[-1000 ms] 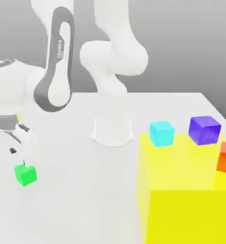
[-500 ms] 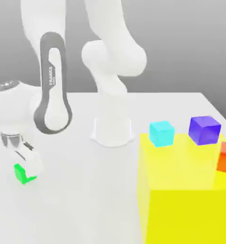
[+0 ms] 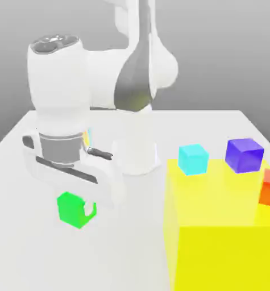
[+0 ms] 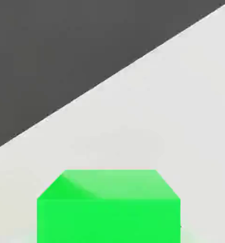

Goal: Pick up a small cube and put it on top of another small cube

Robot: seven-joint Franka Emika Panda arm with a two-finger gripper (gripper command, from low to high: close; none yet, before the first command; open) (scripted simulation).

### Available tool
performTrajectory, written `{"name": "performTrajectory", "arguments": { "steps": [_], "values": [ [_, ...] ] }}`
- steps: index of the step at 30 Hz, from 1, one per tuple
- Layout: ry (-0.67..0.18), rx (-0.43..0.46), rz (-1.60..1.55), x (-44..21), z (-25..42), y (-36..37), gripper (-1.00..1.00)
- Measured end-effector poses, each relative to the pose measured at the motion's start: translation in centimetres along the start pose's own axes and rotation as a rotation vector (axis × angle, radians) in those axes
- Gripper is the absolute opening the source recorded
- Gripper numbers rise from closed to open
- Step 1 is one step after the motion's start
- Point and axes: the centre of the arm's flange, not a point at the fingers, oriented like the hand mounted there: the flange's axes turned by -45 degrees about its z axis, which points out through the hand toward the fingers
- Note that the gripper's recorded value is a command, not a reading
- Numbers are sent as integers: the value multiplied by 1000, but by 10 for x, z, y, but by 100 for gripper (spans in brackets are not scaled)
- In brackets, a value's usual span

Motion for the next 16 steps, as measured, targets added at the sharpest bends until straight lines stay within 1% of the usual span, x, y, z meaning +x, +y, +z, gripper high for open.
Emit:
{"name": "performTrajectory", "arguments": {
  "steps": [3, 7, 9, 11, 12, 16],
  "values": [
    [-4, -3, -77, -38, -39, -94, -100],
    [-7, -15, -180, -124, -93, -203, -100],
    [-6, -21, -184, -142, -92, -221, -100],
    [-5, -23, -176, -143, -66, -222, -100],
    [-6, -23, -175, -144, -54, -221, 100],
    [-6, -23, -175, -144, -54, -222, 100]
  ]
}}
